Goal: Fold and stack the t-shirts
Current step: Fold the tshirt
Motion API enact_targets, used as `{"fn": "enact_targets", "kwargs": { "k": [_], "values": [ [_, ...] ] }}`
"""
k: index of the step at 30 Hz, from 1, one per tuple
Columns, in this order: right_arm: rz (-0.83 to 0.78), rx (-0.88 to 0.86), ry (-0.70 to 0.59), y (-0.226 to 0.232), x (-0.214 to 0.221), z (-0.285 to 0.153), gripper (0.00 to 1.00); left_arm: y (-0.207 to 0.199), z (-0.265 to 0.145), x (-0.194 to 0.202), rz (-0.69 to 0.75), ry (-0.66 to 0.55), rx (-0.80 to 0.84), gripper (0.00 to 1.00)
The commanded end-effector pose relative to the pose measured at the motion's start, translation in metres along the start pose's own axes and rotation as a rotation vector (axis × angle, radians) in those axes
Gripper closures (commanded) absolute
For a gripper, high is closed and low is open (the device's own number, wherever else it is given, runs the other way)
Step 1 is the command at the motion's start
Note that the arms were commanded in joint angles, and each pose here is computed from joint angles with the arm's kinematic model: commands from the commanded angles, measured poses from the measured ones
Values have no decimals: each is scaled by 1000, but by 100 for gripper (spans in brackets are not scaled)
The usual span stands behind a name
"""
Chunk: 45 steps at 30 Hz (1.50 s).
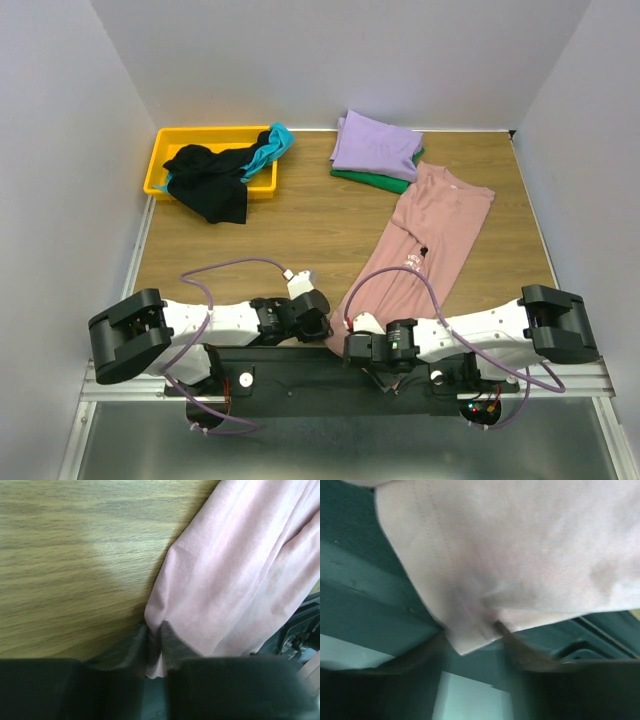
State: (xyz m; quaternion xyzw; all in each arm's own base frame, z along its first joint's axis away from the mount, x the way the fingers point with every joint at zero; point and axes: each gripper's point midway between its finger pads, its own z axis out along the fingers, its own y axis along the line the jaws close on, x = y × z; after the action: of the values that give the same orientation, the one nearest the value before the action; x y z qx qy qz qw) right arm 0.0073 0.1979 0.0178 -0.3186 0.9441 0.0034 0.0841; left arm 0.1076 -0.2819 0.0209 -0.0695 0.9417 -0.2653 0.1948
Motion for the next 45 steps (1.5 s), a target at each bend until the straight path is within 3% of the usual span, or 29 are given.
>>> {"fn": "enact_targets", "kwargs": {
  "k": [1,2,3,6,10,18,25,35,45],
  "values": [
    [4,28,21,-6,9,11,69,22,3,5,42,21,-89,92],
    [16,33,12,-7,8,11,76,21,3,5,56,20,-83,100],
    [24,34,-9,-6,4,9,91,17,3,3,59,14,-74,100],
    [62,42,-54,-8,-5,0,99,0,-1,-6,89,-12,-38,100],
    [161,153,-167,-30,-31,-20,100,-24,-8,-29,111,-79,1,100],
    [326,383,-263,-98,-64,-49,100,-76,-18,-94,70,-224,118,100],
    [537,473,-382,-141,-102,-71,100,-125,-2,-148,117,-270,165,100],
    [790,615,-422,-211,-115,-88,99,-170,38,-196,177,-269,155,100],
    [878,728,-404,-267,-129,-88,100,-196,72,-231,201,-283,161,100]
  ]
}}
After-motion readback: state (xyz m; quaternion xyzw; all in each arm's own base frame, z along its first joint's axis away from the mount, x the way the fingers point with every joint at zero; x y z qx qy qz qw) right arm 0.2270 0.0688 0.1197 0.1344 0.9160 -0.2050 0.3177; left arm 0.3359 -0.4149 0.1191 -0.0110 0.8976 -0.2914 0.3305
